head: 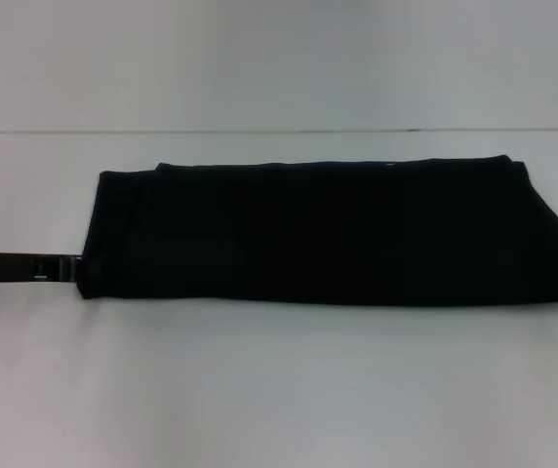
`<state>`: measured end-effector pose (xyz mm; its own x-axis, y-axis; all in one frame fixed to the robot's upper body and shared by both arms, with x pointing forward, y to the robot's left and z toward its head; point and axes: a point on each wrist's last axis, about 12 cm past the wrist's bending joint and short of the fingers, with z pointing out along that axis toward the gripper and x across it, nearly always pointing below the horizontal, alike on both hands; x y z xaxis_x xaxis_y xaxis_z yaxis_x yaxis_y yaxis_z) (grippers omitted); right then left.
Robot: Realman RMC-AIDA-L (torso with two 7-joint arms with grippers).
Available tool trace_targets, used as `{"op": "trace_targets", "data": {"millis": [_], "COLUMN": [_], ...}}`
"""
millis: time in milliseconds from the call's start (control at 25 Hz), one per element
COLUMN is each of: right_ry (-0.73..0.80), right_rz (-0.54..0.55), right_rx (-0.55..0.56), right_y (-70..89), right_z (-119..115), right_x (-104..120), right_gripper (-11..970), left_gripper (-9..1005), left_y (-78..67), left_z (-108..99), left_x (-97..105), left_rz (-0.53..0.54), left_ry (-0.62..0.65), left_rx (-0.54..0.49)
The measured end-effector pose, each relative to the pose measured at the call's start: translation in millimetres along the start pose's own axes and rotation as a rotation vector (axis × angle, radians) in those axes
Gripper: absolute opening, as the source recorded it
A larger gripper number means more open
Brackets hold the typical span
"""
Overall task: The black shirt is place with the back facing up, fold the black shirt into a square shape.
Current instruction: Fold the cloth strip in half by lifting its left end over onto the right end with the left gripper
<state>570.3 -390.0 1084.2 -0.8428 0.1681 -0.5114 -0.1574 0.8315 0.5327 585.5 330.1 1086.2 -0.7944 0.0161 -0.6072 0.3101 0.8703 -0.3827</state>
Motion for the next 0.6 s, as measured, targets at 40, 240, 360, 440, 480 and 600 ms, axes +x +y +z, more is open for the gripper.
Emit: {"op": "trace_targets", "data": {"millis": [40,240,360,440,480,600], "right_ry": [-0.001,-0.006,-0.005,-0.003,-0.002,0.005], "right_rz": [0.003,0.014,0.014,0.012,0.012,0.011], "right_rx": [0.000,0.007,0.006,0.003,0.001,-0.012], "right_y": [-0.4,-4.2,-4.8,-4.5,-4.3,-1.9], "right_z": [-0.3,-3.7,-4.4,-4.4,-4.3,-2.5], "right_x": [0.5,3.1,4.0,4.4,4.6,5.9], "right_gripper": [10,13,18,21,23,27], "left_gripper": [0,0,1,2,2,3], "left_y": [1.1,2.9,1.7,0.7,-0.1,-2.4], "left_z": [-1.1,-5.7,-6.7,-6.4,-5.9,-4.6], "left_x": [1.2,9.8,11.9,11.3,10.8,9.5], "left_rz": [-0.002,0.002,0.006,0.011,0.015,0.029], "left_ry": [0.002,0.034,0.043,0.045,0.047,0.047], "left_rx": [-0.003,0.011,0.028,0.033,0.037,0.050]}}
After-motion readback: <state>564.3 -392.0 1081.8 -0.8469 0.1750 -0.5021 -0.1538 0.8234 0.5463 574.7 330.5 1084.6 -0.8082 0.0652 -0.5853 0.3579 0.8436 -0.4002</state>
